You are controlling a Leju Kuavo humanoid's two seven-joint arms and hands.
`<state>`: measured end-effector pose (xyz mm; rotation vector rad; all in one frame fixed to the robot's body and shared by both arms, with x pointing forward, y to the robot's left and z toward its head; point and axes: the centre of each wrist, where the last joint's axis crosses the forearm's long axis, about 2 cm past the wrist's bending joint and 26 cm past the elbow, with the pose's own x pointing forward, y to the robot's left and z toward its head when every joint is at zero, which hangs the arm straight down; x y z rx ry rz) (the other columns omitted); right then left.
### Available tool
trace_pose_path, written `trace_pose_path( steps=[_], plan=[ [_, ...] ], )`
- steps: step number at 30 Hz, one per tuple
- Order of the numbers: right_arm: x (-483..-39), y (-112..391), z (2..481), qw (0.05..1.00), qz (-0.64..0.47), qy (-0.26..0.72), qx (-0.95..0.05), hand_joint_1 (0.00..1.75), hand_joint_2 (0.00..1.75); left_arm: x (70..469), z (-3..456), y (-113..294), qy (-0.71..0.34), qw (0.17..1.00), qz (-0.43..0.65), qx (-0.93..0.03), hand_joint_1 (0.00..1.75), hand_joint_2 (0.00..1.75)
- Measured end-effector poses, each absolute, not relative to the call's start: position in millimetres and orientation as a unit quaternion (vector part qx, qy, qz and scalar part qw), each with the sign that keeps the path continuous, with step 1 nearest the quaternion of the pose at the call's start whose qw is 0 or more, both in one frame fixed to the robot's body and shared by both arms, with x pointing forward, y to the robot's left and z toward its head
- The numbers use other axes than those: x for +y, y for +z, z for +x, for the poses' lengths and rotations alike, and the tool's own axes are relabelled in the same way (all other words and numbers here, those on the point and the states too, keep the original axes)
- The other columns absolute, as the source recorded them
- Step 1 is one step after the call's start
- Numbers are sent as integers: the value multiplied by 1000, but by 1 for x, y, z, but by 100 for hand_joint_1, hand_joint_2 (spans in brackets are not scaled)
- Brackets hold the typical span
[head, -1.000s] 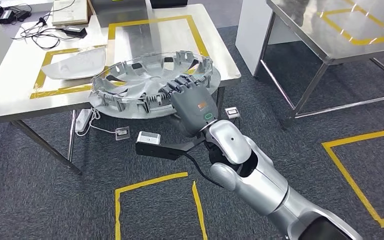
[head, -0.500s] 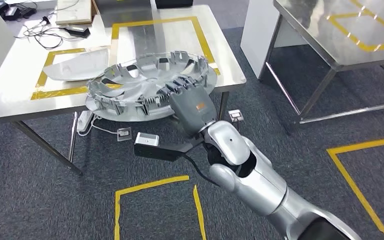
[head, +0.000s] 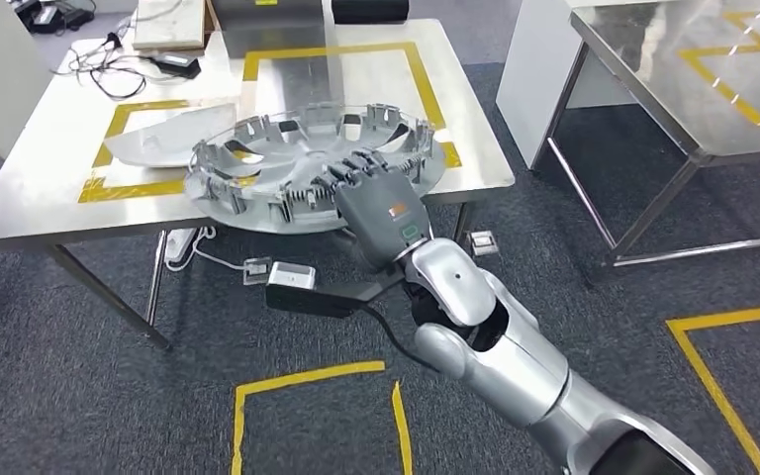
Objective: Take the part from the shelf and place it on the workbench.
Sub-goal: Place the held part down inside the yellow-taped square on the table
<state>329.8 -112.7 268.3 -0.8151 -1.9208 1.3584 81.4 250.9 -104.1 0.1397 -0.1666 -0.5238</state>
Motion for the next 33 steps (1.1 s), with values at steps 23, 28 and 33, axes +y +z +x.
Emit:
trace_pose_path(
  steps=[23, 28, 33],
  plan=[
    [-113, 266, 330, 329, -307, 517, -728, 175, 175, 252, 81, -104, -259, 960, 70, -81, 0, 175],
    [-115, 264, 332, 337, -307, 520, -722, 175, 175, 251, 80, -104, -260, 960, 68, -79, 0, 175],
    [-115, 264, 337, 345, -306, 524, -716, 175, 175, 250, 82, -104, -261, 960, 68, -80, 0, 175]
  ],
)
